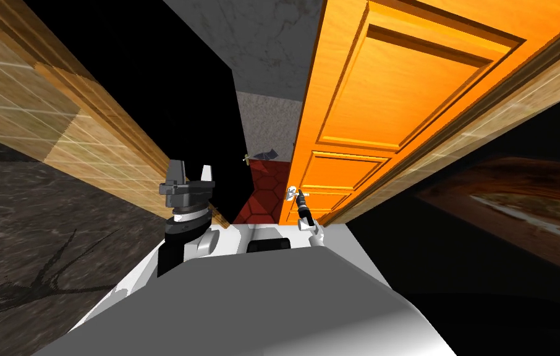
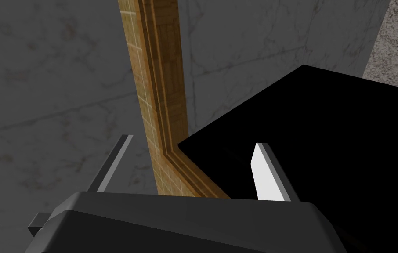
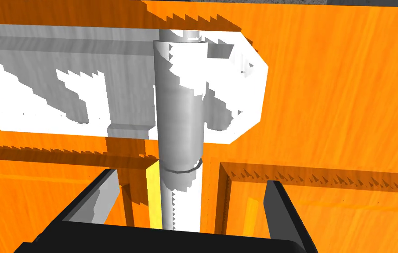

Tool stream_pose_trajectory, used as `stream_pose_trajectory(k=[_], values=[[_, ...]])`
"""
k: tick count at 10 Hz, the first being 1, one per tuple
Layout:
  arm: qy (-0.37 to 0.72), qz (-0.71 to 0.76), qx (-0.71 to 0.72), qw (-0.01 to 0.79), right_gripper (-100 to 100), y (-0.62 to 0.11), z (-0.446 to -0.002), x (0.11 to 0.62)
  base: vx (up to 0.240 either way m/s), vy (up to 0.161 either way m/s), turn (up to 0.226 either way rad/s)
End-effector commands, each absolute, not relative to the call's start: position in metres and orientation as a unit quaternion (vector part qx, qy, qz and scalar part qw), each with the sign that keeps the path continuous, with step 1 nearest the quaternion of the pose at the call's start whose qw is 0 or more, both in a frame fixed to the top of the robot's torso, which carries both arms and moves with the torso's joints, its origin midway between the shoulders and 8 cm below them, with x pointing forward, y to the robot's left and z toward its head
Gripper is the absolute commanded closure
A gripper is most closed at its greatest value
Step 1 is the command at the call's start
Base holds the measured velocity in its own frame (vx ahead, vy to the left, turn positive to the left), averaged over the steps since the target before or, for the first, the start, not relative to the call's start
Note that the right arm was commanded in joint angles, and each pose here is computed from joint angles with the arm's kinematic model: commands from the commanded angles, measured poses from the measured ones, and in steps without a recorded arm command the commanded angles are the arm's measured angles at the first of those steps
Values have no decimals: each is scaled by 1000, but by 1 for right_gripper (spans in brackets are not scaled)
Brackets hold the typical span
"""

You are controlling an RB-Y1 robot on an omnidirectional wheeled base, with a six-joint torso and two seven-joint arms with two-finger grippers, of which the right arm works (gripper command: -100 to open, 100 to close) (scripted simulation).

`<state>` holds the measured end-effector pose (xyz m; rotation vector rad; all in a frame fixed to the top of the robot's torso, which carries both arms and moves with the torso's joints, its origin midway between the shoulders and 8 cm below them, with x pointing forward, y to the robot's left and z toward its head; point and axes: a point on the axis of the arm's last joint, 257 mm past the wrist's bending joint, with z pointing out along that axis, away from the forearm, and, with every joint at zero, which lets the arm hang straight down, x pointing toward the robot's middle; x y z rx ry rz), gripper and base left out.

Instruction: Push the door open

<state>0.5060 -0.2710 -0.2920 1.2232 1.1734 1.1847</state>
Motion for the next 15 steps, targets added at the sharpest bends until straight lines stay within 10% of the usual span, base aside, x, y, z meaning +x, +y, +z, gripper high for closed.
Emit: stream_pose_trajectory(k=[1,2,15], values=[[488,492,508,511,-100,-271,-292,506,88,-18,8],[488,492,508,511,100,-271,-292,506,-11,3,-4],[472,471,520,535,100,-311,-287,508,97,26,-26]])
